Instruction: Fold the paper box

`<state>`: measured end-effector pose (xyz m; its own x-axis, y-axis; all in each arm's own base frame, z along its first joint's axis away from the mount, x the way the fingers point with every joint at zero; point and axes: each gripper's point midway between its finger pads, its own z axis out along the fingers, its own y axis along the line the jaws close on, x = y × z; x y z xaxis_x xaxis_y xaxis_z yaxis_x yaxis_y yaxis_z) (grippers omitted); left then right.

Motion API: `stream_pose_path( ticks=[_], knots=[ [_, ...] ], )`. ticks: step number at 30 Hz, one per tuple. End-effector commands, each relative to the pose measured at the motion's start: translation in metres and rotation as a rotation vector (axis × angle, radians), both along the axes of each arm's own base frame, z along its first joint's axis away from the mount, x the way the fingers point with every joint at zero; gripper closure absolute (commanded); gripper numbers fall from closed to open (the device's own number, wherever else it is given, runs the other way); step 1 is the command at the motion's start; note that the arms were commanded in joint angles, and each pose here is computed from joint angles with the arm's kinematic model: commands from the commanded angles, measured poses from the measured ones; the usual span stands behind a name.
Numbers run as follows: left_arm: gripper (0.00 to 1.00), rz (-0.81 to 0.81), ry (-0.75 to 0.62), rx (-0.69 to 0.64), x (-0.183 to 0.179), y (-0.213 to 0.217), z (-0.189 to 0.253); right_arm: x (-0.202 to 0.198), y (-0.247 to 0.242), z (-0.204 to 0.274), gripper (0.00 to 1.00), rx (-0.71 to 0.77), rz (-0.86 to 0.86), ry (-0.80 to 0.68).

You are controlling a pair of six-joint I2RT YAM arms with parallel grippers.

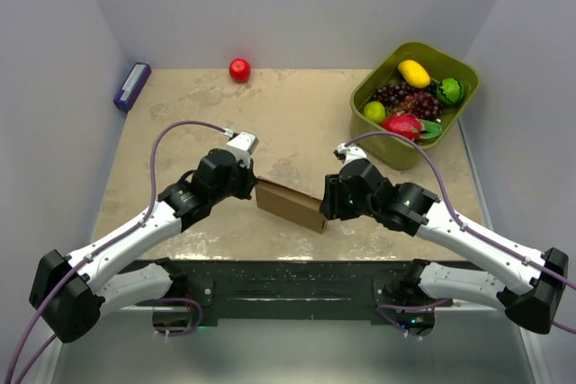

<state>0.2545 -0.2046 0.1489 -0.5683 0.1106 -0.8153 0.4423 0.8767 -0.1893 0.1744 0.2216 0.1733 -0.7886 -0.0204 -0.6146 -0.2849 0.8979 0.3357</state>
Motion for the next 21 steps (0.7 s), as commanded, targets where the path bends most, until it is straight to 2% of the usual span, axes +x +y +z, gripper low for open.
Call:
stream_pose_path(
  ticks=[1,12,15,21],
  knots=[
    [1.00,0.020,-0.026,-0.013,0.006,-0.003,0.015,0.005,-0.001,-0.002,0.57,-0.002,-0.044,-0.001],
    [1.00,0.013,-0.028,-0.013,0.004,-0.006,0.016,0.004,-0.011,-0.021,0.63,-0.058,-0.083,0.024],
    [1.00,0.011,-0.029,-0.010,0.004,-0.007,0.016,0.006,-0.010,-0.024,0.72,-0.057,-0.095,0.026],
    [1.00,-0.002,-0.038,0.002,0.002,-0.008,0.015,0.007,-0.007,-0.020,0.81,-0.006,-0.108,0.011]
  ],
)
